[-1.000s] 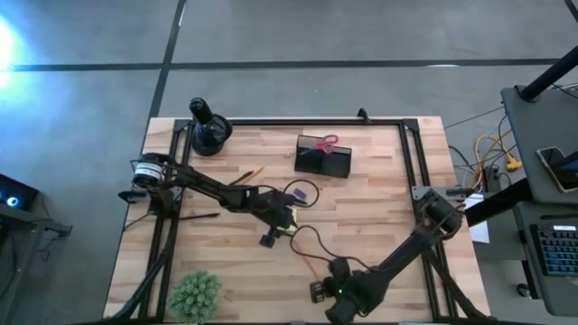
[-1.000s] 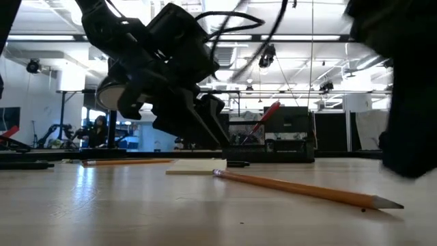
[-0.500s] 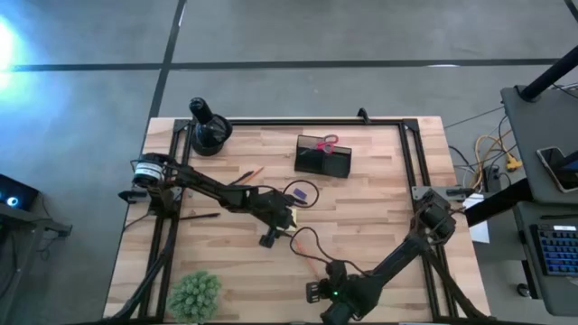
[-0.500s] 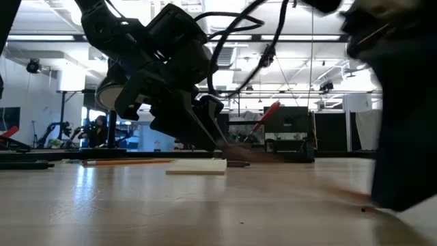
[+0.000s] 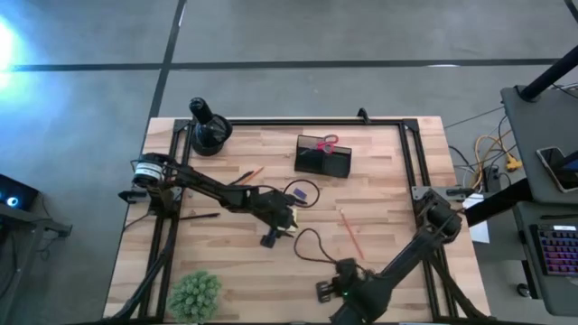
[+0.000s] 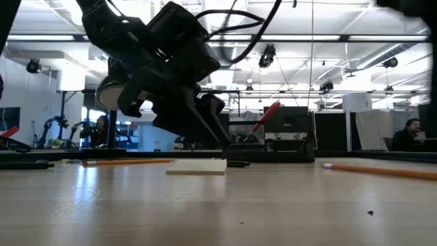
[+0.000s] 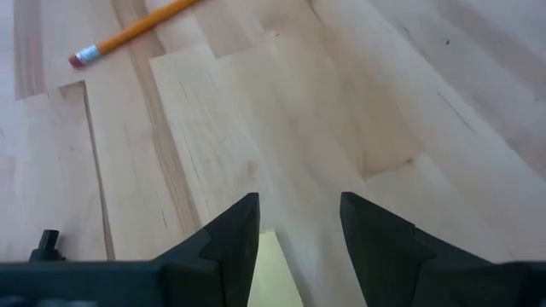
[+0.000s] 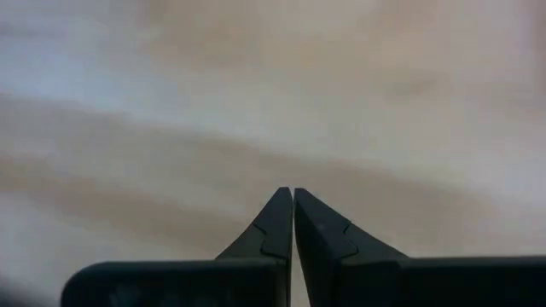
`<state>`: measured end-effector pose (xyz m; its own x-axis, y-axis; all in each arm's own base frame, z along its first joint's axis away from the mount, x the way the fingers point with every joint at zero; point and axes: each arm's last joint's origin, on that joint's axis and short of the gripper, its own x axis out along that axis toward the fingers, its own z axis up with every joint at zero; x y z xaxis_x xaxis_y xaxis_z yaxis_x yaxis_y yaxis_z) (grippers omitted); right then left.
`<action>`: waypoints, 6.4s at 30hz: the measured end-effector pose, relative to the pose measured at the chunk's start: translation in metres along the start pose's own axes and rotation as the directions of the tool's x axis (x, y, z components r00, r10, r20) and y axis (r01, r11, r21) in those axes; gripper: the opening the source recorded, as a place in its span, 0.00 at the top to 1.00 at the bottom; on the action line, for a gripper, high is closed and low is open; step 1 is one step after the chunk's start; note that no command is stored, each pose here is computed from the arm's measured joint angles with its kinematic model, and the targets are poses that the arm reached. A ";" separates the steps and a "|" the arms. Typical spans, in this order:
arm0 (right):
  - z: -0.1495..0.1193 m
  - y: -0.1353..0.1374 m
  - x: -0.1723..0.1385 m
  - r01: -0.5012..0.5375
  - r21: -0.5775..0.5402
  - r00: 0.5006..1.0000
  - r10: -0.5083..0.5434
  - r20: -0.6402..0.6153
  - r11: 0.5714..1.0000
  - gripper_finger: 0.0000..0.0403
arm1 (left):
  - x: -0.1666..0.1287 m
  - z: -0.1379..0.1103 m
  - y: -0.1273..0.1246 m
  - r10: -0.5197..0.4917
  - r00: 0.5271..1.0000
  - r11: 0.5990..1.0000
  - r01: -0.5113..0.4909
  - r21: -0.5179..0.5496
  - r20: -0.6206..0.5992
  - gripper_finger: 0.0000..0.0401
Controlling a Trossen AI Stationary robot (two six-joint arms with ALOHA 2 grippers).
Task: Pick and place office supplies into organizer
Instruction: Put the bottom pencil into the desk organizer
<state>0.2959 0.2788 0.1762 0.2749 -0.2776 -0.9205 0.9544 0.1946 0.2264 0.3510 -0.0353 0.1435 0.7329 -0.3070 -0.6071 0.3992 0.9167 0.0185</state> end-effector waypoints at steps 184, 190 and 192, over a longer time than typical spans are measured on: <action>0.179 -0.165 0.030 0.326 -0.400 0.933 -0.223 0.284 0.857 0.98 | 0.062 0.057 -0.014 0.401 0.863 0.873 -0.462 -0.159 -0.308 1.00; 0.179 -0.164 0.029 0.324 -0.399 0.934 -0.221 0.282 0.858 0.98 | 0.062 0.054 -0.008 0.407 0.862 0.866 -0.469 -0.171 -0.302 1.00; 0.179 -0.164 0.029 0.324 -0.399 0.933 -0.222 0.282 0.857 0.98 | 0.062 0.054 -0.008 0.408 0.864 0.866 -0.468 -0.174 -0.294 1.00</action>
<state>0.1681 0.0707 0.1689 0.0777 -0.5674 -0.8197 0.8611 0.4526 -0.2316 0.4235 -0.0758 0.1487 0.6347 0.1839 -0.7505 -0.0928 0.9824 0.1622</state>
